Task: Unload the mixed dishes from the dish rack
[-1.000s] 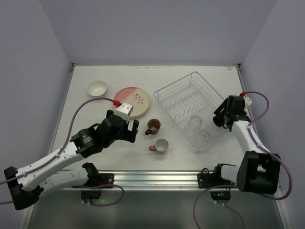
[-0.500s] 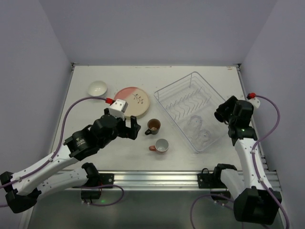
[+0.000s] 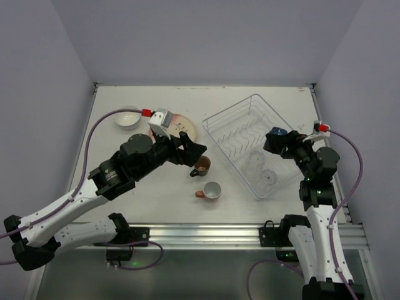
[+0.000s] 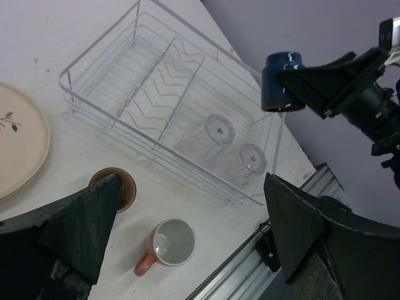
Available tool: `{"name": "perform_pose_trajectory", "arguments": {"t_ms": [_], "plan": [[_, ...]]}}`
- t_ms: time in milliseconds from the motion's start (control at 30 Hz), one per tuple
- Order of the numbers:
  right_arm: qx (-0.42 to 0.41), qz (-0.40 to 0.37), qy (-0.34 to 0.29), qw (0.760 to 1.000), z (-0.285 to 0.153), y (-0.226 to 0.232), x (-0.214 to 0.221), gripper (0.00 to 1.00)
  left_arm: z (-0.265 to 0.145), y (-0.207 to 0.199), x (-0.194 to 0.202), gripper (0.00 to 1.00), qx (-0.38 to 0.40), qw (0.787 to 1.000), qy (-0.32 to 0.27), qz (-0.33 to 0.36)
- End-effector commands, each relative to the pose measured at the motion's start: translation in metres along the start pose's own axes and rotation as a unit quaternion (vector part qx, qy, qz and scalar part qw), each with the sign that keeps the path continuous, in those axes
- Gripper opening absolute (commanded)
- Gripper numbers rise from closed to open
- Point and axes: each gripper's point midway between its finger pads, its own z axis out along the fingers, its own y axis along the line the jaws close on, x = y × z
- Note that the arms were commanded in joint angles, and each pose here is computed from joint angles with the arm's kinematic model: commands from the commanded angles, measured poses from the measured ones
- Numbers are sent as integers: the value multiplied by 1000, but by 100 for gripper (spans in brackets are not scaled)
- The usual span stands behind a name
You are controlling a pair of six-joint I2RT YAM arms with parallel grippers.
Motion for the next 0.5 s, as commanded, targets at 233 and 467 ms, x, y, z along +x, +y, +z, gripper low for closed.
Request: {"name": "perform_pose_trajectory", "arguments": {"t_ms": [233, 467], "plan": [[-256, -84, -60, 961, -15, 110, -13, 0, 14, -63, -10, 100, 134, 989, 15, -67], [-376, -87, -83, 919, -44, 140, -3, 0, 15, -95, -12, 100, 232, 961, -2, -152]]}}
